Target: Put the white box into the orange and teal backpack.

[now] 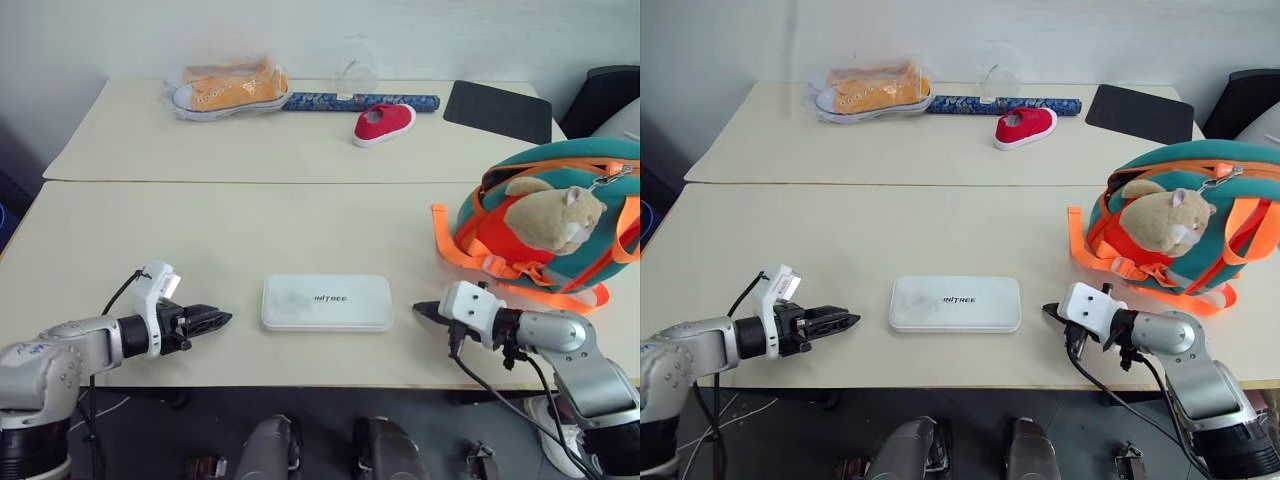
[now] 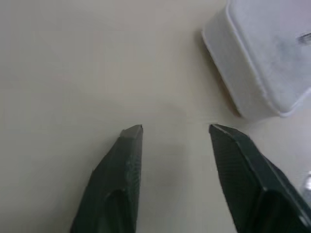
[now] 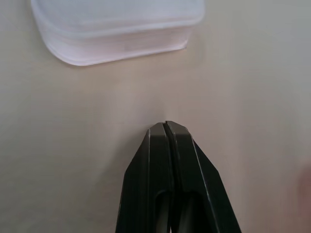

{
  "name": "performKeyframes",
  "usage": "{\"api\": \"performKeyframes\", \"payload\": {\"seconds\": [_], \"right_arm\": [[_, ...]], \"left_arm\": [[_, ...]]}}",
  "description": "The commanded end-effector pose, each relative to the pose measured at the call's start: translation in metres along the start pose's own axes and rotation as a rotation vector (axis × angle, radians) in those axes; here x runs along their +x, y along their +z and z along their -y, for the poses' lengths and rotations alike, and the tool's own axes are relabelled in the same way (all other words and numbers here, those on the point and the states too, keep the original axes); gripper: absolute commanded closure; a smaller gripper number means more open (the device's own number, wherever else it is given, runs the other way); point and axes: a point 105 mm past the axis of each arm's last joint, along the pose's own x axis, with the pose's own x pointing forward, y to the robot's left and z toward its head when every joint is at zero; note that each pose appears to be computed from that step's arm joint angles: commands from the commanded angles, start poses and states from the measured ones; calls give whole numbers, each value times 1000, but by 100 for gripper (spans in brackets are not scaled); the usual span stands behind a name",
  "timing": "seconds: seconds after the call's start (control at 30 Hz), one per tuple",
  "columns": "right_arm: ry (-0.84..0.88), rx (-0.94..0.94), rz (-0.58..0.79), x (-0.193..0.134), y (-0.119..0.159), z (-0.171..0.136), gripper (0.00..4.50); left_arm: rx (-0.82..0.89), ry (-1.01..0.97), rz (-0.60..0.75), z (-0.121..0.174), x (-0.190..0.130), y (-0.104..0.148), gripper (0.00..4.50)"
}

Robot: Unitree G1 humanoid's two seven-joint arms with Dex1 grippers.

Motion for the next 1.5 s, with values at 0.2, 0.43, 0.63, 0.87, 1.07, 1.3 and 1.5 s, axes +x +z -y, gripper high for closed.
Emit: {"api": "performKeyframes", "payload": {"seconds": [0.2,0.43,0.63,0.87,1.07,1.3,1.5], "right_arm": [[96,-123,59,21,9,0,450],[107,-131,95,38,16,0,450],[108,-124,137,53,29,0,450],[125,-107,165,60,35,-9,450],[90,-61,144,54,29,-9,450],[-14,179,190,5,7,-14,433],[-321,440,180,-82,-47,-18,271]], "left_arm": [[-251,-125,-29,3,30,26,3],[-334,-203,-229,18,54,12,3],[-393,-293,-268,35,68,14,3],[-415,-410,-227,58,83,23,21],[-408,-449,-235,64,76,16,201],[-314,-534,-122,80,60,33,329],[156,-671,137,117,45,54,329]]}}
